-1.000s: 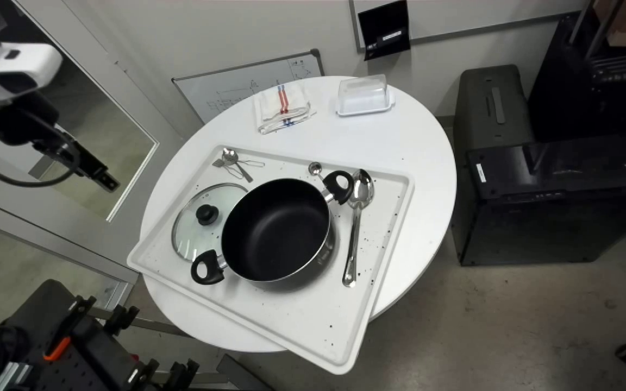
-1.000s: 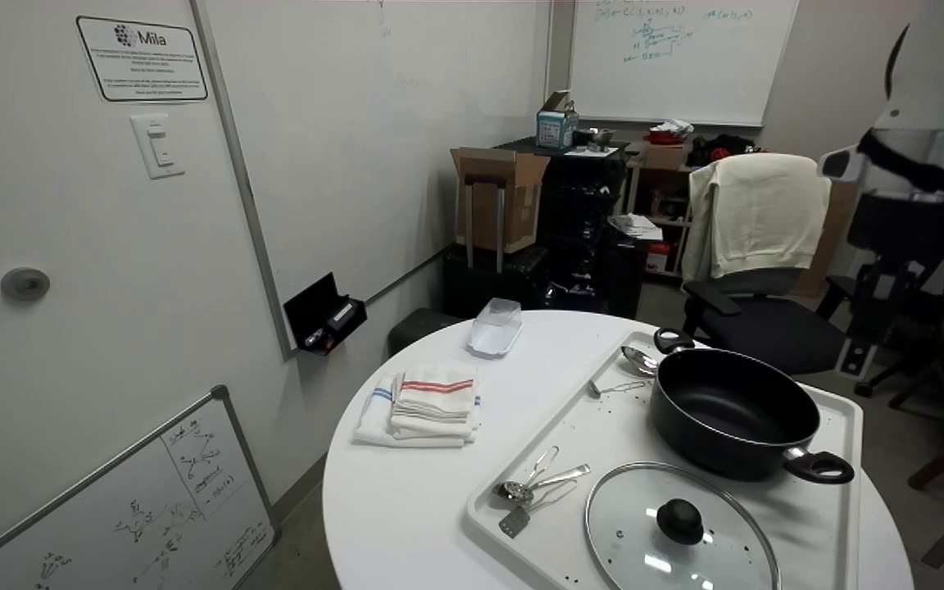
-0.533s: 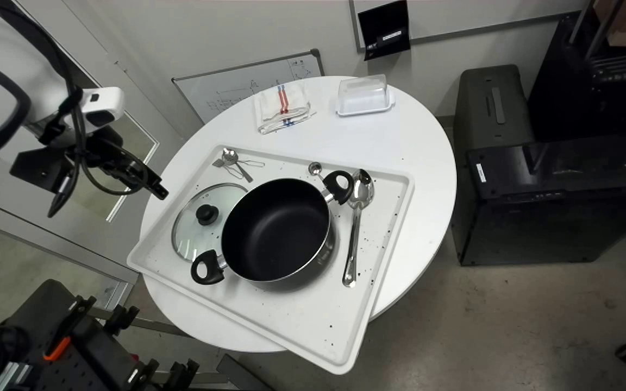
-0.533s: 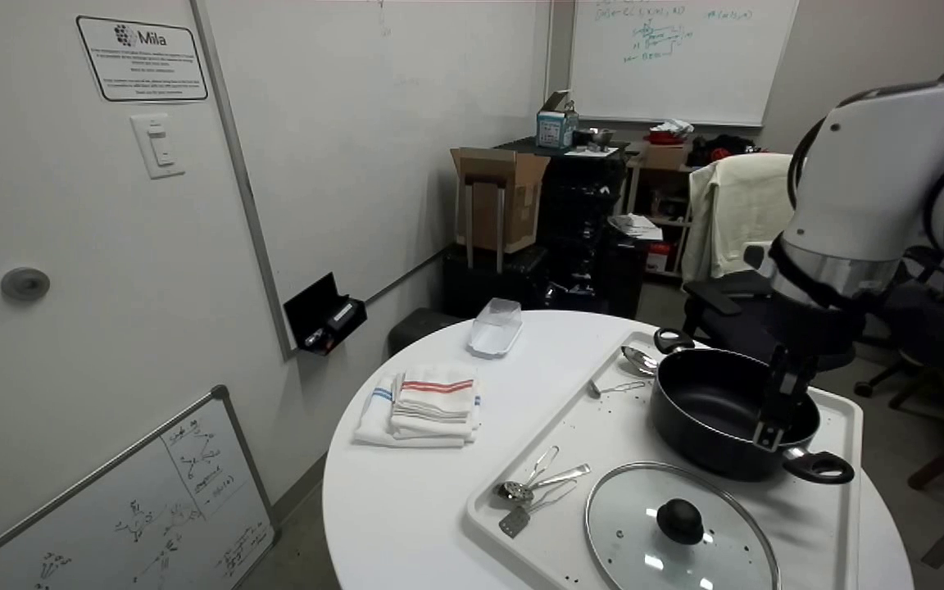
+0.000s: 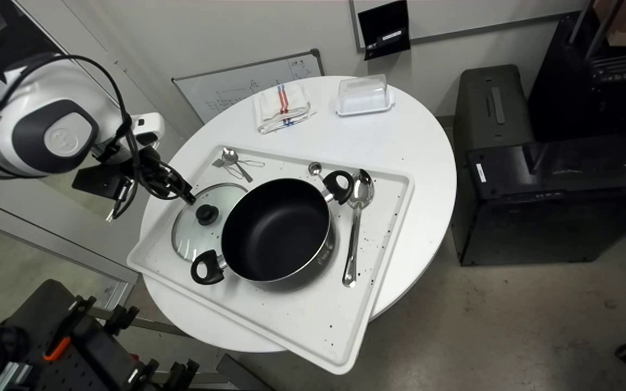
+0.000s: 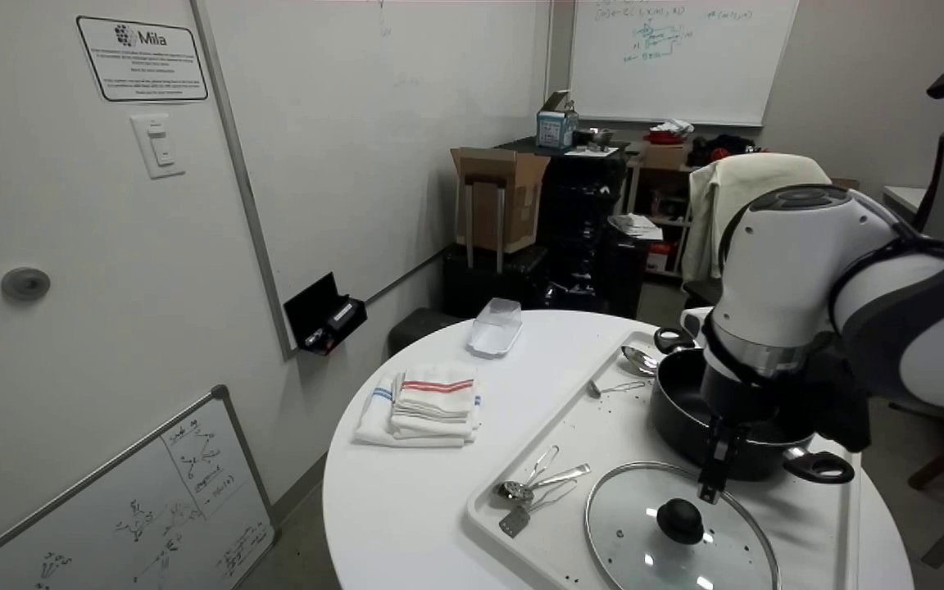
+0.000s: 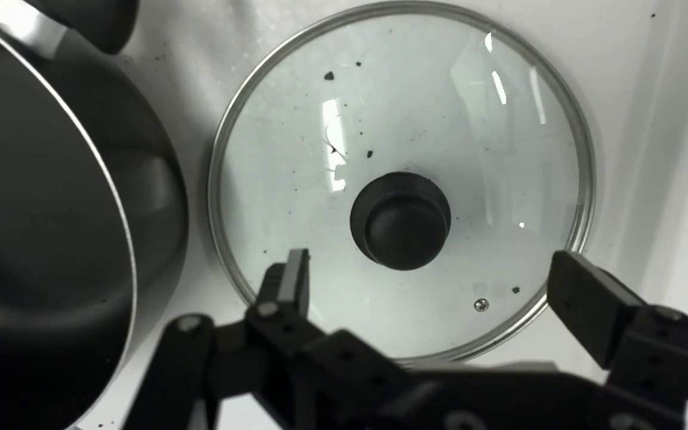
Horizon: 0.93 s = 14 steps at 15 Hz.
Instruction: Pick up the lid from the table and put it on the pot
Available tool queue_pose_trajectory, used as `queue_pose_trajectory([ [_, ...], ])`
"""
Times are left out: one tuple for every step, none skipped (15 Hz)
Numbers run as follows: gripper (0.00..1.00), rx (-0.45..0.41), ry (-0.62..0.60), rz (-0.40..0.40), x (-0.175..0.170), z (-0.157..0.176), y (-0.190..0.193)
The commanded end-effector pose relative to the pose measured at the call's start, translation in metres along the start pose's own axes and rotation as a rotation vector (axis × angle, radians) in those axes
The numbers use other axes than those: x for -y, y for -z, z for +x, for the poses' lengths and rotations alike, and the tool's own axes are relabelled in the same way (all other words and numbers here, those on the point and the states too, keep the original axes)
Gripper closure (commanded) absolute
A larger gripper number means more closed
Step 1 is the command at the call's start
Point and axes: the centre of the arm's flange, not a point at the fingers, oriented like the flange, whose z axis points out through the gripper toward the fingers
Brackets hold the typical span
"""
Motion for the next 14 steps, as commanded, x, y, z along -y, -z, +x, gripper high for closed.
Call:
queue_pose_trajectory([
  [0.00, -0.027, 0.018, -0.045, 0.012, 0.020, -0.039],
  [0.00, -0.026, 0.023, -0.052, 0.014, 0.021, -0.045],
  [0.00, -0.030, 0.031, -0.060, 0.015, 0.022, -0.054],
  [0.00, -0.030, 0.036, -0.066, 0.017, 0.023, -0.061],
  [0.00, -0.032, 0.042, -0.073, 0.018, 0.023, -0.068],
  [0.00, -0.032, 0.047, -0.078, 0.018, 0.023, -0.073],
  [0.00, -0.033, 0.050, -0.084, 0.019, 0.023, -0.079],
  [0.00, -0.033, 0.051, -0.087, 0.019, 0.024, -0.084],
  [0.00, -0.033, 0.052, -0.090, 0.019, 0.024, -0.088],
  [0.00, -0.033, 0.053, -0.093, 0.018, 0.024, -0.092],
  [0.00, -0.032, 0.052, -0.094, 0.018, 0.024, -0.095],
  [0.00, -0.033, 0.052, -0.094, 0.017, 0.025, -0.097],
  [0.00, -0.034, 0.052, -0.094, 0.017, 0.025, -0.098],
  [0.15, -0.036, 0.052, -0.093, 0.017, 0.026, -0.099],
])
